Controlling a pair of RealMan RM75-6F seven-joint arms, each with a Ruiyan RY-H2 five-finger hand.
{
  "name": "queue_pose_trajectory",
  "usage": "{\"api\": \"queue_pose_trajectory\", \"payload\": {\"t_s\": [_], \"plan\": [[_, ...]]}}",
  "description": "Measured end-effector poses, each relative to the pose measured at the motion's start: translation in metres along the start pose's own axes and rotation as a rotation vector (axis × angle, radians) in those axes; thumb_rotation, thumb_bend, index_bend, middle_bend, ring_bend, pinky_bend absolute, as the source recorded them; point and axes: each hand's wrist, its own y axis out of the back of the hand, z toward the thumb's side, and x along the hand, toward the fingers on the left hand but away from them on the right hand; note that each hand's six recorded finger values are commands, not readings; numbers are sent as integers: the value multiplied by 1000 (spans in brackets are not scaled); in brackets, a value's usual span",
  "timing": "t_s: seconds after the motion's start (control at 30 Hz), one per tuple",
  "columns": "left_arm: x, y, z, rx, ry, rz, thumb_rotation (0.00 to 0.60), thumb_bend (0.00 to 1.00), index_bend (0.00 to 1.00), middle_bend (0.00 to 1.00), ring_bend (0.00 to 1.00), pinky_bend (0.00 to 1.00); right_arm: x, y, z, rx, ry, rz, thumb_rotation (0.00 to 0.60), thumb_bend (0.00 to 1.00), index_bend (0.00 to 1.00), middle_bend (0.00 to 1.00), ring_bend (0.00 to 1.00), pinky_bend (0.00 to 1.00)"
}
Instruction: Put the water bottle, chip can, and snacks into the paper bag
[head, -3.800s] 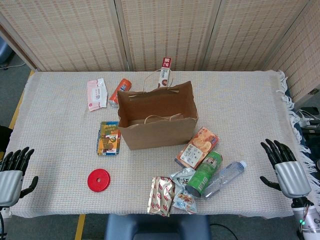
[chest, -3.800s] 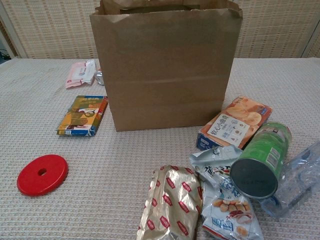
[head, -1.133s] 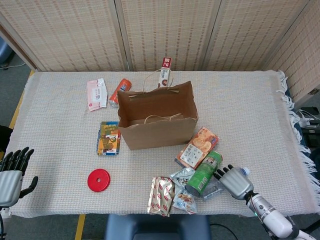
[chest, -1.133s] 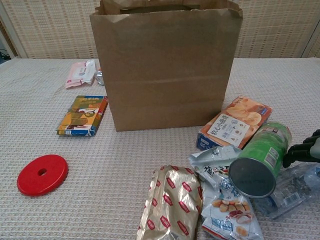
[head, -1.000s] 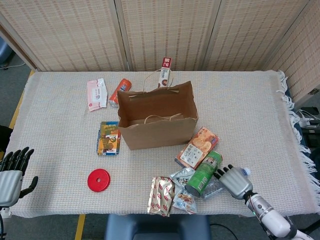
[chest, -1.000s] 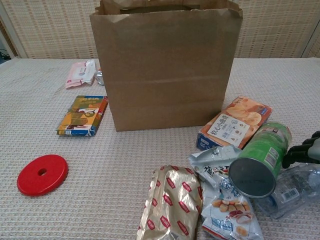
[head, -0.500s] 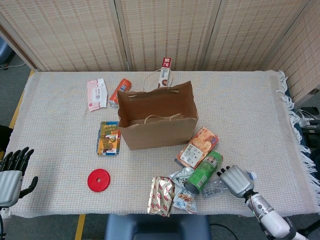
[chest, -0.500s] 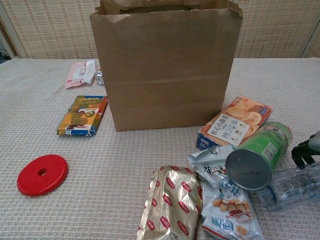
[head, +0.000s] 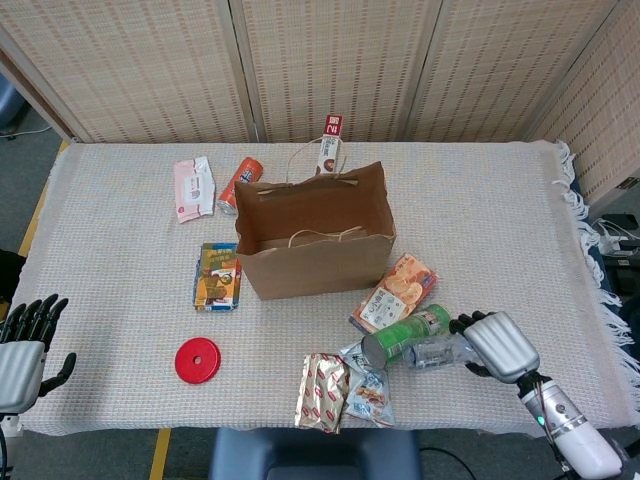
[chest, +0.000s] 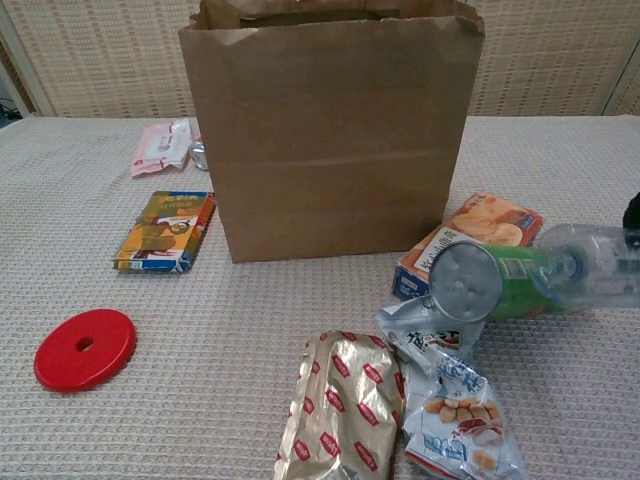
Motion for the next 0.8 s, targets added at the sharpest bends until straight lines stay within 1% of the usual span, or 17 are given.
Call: {"api": "queue_pose_trajectory", "payload": {"t_s": [0.07, 0.17, 0.33, 0.6, 0.7, 0.8], "plan": [[0, 0, 0, 0, 0, 0, 600, 388, 24, 0, 0, 0, 0, 15, -5, -23, -9, -49, 600, 330, 673, 571, 621, 657], [0, 0, 0, -1, 0, 0, 600, 389, 24, 0, 0, 0, -2, 27, -5, -44, -12, -90, 600, 330, 674, 571, 621, 657], [0, 0, 0, -1, 0, 0, 600, 389, 24, 0, 0, 0, -5, 36, -2, -52, -11, -121, 600, 330, 677, 572, 621, 657], [0, 0, 0, -2, -1, 0, 600, 389, 24, 0, 0, 0, -9, 43, 6, -61, -9, -167, 600, 330, 683, 575, 621, 658], [0, 0, 0, -1, -1, 0, 600, 389, 24, 0, 0, 0, -11, 51, 7, -74, -15, -215, 600, 330, 685, 577, 621, 658], [0, 0, 0, -1, -1, 1, 600, 388, 24, 0, 0, 0, -16, 67, 8, -101, -21, -298, 600, 330, 697, 586, 621, 658]]}}
